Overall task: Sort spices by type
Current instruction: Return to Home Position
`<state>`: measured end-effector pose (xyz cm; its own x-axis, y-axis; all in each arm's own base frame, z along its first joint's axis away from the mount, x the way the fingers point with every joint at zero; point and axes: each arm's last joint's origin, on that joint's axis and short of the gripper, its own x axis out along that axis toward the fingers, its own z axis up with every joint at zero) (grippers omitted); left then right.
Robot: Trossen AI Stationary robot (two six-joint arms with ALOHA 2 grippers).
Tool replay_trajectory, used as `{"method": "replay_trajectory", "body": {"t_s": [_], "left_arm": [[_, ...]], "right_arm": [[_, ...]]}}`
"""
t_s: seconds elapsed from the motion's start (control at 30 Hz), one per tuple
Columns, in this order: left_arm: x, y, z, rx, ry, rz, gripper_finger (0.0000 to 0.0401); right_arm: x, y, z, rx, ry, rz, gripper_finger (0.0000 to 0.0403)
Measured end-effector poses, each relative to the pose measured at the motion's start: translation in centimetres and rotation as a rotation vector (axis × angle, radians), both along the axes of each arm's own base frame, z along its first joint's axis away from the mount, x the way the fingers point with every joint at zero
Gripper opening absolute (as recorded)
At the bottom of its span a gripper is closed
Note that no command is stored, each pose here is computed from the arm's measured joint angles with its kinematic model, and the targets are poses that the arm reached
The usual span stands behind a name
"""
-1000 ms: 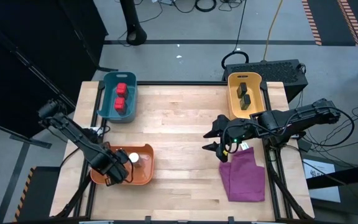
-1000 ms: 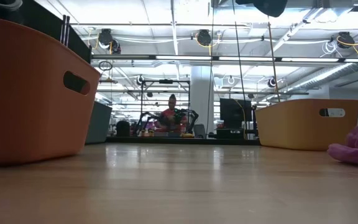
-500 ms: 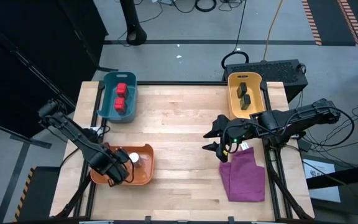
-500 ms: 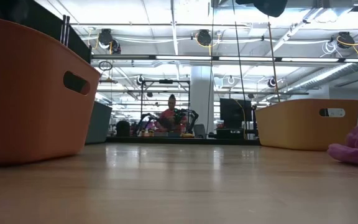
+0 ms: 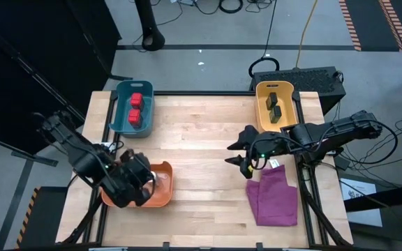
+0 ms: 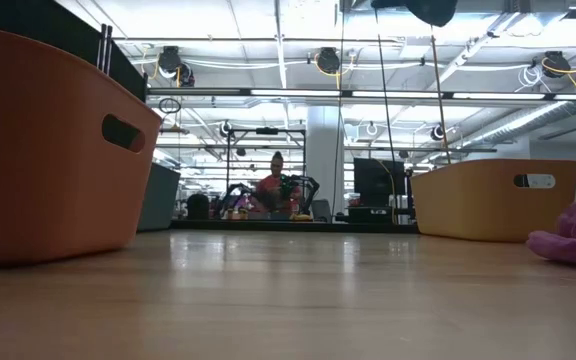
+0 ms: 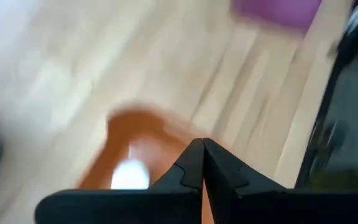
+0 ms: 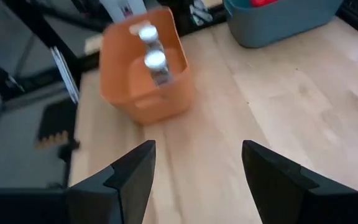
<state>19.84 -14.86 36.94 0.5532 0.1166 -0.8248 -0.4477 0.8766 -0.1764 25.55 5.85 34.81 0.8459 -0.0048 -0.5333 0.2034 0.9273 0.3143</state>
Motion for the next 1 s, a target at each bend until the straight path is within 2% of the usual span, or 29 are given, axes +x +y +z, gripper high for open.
{"method": "replay_trajectory", "body": {"t_s": [0.1,0.17,0.23,0.33,0.37,0.4,0.57,0.63,0.7,0.77,0.87,1.0], "left_arm": [[0.4,0.0,1.7,0.045,-0.144,0.013,0.0013],[1.0,0.0,2.4,0.058,-0.284,0.112,0.0014],[1.8,-0.2,3.2,0.183,-0.427,0.126,0.0014],[3.9,0.0,4.7,0.435,-0.523,-0.02,0.0014],[4.5,0.4,4.9,0.49,-0.521,-0.074,0.0014],[5.1,1.1,5.2,0.501,-0.525,-0.13,0.0015],[7.3,5.7,6.8,0.399,-0.674,-0.367,0.0015],[7.7,7.2,6.1,0.389,-0.636,-0.436,0.0015],[7.5,8.7,5.3,0.387,-0.604,-0.447,0.0015],[6.1,10.0,5.0,0.389,-0.609,-0.427,0.0013],[2.9,11.3,4.8,0.365,-0.69,-0.384,0.0005],[-1.2,12.1,3.2,0.322,-0.776,-0.329,0.001]], "right_arm": [[0.3,0.0,0.4,0.058,-0.046,-0.026,0.0222],[0.4,0.0,0.6,0.121,-0.074,-0.047,0.0222],[0.7,0.5,1.3,0.035,-0.157,0.033,0.0222],[1.2,0.5,2.8,-0.142,-0.33,0.271,0.0222],[1.5,-0.1,3.2,-0.16,-0.376,0.321,0.0222],[1.7,-1.0,3.6,-0.17,-0.416,0.362,0.0222],[1.9,-5.0,4.5,-0.227,-0.53,0.437,0.0222],[1.5,-6.0,4.9,-0.26,-0.557,0.47,0.0222],[1.1,-6.8,5.2,-0.303,-0.577,0.482,0.0222],[0.3,-7.2,5.7,-0.34,-0.597,0.512,0.0222],[-1.5,-7.2,6.1,-0.408,-0.598,0.597,0.0222],[-3.8,-6.7,5.3,-0.51,-0.605,0.634,0.0222]]}}
